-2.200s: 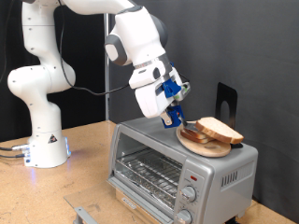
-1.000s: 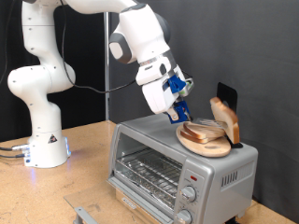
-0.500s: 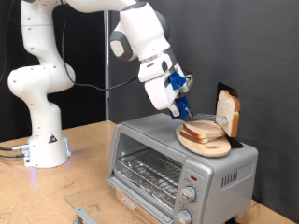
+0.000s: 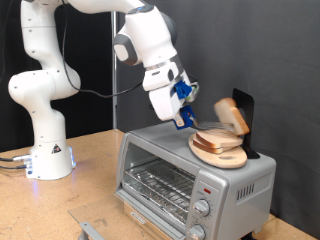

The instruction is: Make a piece of toast with the oven

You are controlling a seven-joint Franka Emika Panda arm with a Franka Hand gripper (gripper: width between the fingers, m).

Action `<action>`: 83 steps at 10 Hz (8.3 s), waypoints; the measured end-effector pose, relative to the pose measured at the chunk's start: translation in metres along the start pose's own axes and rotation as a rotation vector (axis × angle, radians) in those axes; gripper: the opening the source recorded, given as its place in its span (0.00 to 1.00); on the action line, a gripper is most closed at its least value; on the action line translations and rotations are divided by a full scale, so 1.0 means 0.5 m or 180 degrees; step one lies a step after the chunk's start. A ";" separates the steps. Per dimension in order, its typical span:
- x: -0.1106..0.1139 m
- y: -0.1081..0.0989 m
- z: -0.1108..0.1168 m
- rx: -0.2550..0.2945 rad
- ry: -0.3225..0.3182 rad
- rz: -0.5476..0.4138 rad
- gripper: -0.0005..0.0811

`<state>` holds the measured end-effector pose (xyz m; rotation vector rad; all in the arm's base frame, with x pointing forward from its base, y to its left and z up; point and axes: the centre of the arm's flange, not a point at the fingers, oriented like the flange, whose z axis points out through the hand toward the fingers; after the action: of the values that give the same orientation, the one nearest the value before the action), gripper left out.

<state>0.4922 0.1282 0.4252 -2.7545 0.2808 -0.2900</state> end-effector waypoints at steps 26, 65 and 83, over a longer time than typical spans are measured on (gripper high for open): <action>-0.191 0.089 -0.011 -0.0070 -0.0297 -0.0046 0.48; -0.198 0.013 -0.016 -0.0013 0.0006 0.0071 0.48; -0.126 0.055 -0.074 -0.0084 -0.0120 0.0262 0.48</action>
<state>0.4190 0.1056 0.4387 -2.7626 0.3897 -0.2142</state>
